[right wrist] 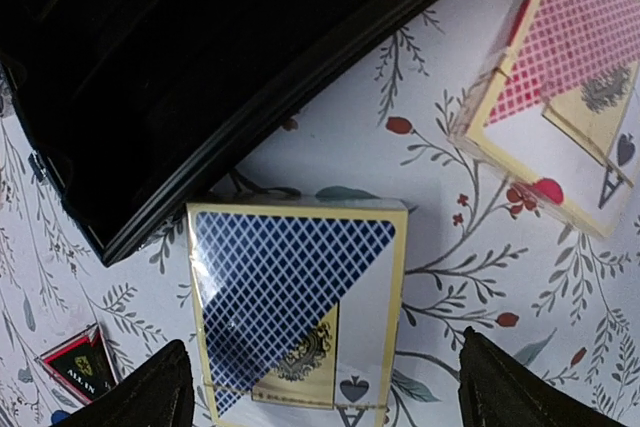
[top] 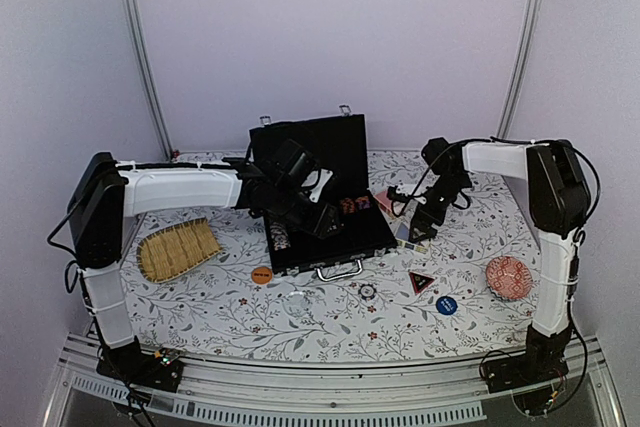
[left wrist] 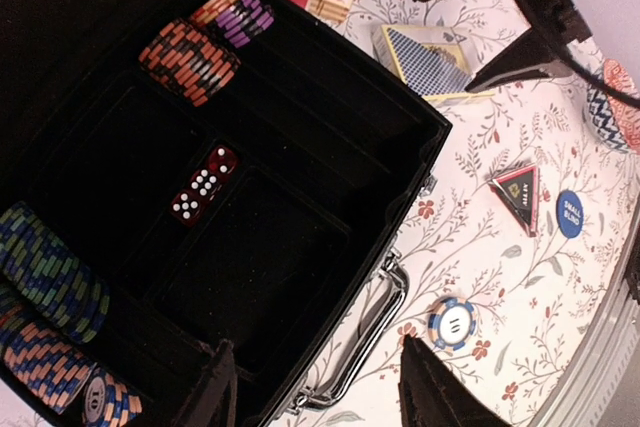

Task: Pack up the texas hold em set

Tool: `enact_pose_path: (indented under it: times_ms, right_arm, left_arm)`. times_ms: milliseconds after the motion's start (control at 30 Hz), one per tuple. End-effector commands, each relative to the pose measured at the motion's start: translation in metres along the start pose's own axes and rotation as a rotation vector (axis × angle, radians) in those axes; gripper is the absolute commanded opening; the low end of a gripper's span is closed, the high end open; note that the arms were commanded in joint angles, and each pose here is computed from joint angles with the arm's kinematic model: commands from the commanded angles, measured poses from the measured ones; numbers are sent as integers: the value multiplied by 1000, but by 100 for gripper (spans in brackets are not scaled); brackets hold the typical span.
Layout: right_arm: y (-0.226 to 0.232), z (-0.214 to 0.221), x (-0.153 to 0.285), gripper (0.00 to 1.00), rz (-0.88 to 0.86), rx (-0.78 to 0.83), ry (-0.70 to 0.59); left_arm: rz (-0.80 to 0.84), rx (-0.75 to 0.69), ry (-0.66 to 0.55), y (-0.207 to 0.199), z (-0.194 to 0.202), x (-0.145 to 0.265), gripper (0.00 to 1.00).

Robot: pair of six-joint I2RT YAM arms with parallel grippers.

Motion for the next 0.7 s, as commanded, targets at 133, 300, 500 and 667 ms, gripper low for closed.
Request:
enact_pose_path:
  times_ms: [133, 300, 500, 667]
  right_arm:
    - [-7, -8, -28, 92, 37, 92, 104]
    - [-2, 2, -34, 88, 23, 109, 167]
    - [5, 10, -21, 73, 6, 120, 217]
    - [1, -3, 11, 60, 64, 126, 196]
  left_arm:
    - [-2, 2, -8, -8, 0, 9, 56]
    - [-6, 1, -5, -7, 2, 9, 56]
    - [-11, -4, -2, -6, 2, 6, 55]
    - [-17, -3, -1, -5, 3, 6, 55]
Point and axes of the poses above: each gripper's point midway between its finger pads, its own x axis back along the fingers, its own y axis along the line the jaws close on, z = x × y, the point moved 2 cm from there along x, back along the fingers, and after that the axes turned 7 degrees about x, right-handed, at the moved point
